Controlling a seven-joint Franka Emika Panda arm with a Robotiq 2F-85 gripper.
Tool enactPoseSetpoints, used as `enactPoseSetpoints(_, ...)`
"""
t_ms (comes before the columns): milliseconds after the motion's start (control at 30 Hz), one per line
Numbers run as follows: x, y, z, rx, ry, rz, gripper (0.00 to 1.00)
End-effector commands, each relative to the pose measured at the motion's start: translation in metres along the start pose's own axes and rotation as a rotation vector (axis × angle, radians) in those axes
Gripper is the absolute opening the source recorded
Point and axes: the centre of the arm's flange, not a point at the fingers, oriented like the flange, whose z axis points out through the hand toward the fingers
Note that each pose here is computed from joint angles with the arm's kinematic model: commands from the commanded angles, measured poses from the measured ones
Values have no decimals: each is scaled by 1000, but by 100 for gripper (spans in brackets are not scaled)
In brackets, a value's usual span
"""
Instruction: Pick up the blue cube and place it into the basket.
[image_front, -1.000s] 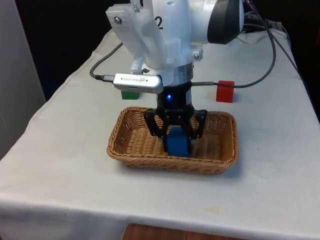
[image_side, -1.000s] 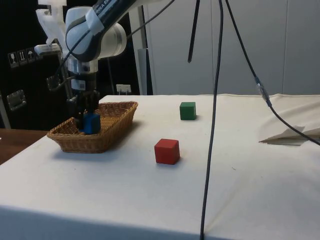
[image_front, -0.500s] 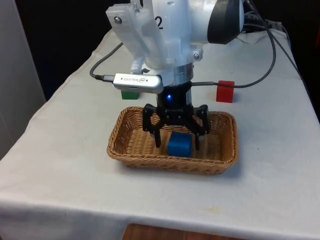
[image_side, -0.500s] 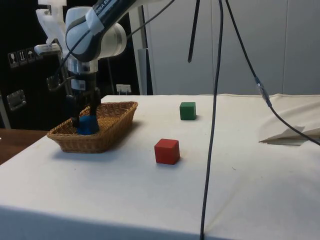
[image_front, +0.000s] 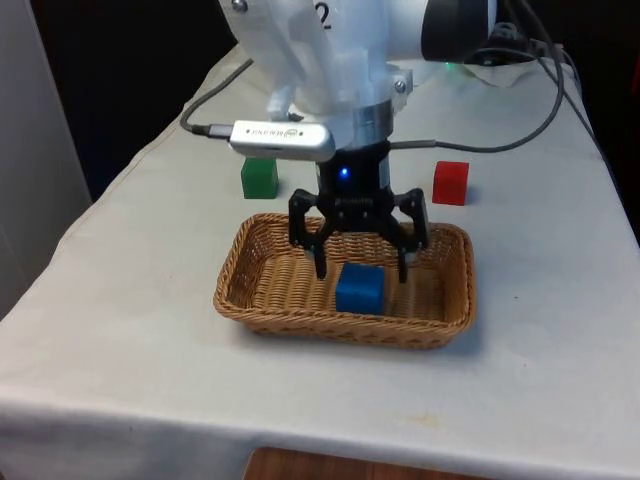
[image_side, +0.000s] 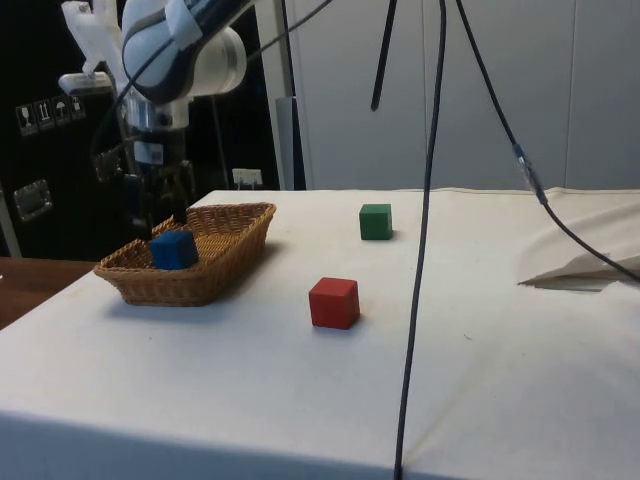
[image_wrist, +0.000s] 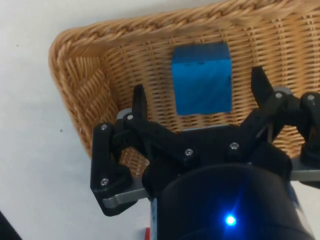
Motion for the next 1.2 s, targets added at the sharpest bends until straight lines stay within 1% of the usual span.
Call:
enactPoseSetpoints(0, 0, -3, -3, -8, -6, -2, 100)
enactPoseSetpoints(167, 0, -9, -14, -12, -19, -18, 100)
enactPoseSetpoints(200, -1, -12, -18, -15, -28, -25, 100)
enactPoseSetpoints(233, -1, -12, -18, -15, -28, -25, 100)
enactPoseSetpoints(267, 0, -10, -15, -8, -20, -24, 100)
enactPoseSetpoints(300, -1, -15, -20, -19, -37, -33, 100)
enactPoseSetpoints(467, -4, -20, -26, -29, -61, -52, 100)
enactPoseSetpoints(567, -7, -24, -30, -41, -83, -68, 100)
enactPoseSetpoints(600, -5, -22, -27, -34, -78, -66, 100)
enactPoseSetpoints(633, -7, -25, -31, -44, -88, -72, 100)
enactPoseSetpoints(767, -8, -28, -37, -55, -106, -85, 100)
enactPoseSetpoints(833, -8, -30, -43, -62, -117, -94, 100)
enactPoseSetpoints(867, -7, -29, -40, -57, -111, -95, 100)
enactPoseSetpoints(900, -8, -30, -45, -65, -118, -97, 100)
enactPoseSetpoints(1000, -7, -30, -52, -71, -122, -98, 100)
enactPoseSetpoints(1033, -7, -30, -57, -74, -124, -100, 100)
enactPoseSetpoints(1133, -6, -30, -65, -79, -123, -102, 100)
enactPoseSetpoints(1167, -6, -30, -63, -72, -115, -104, 100)
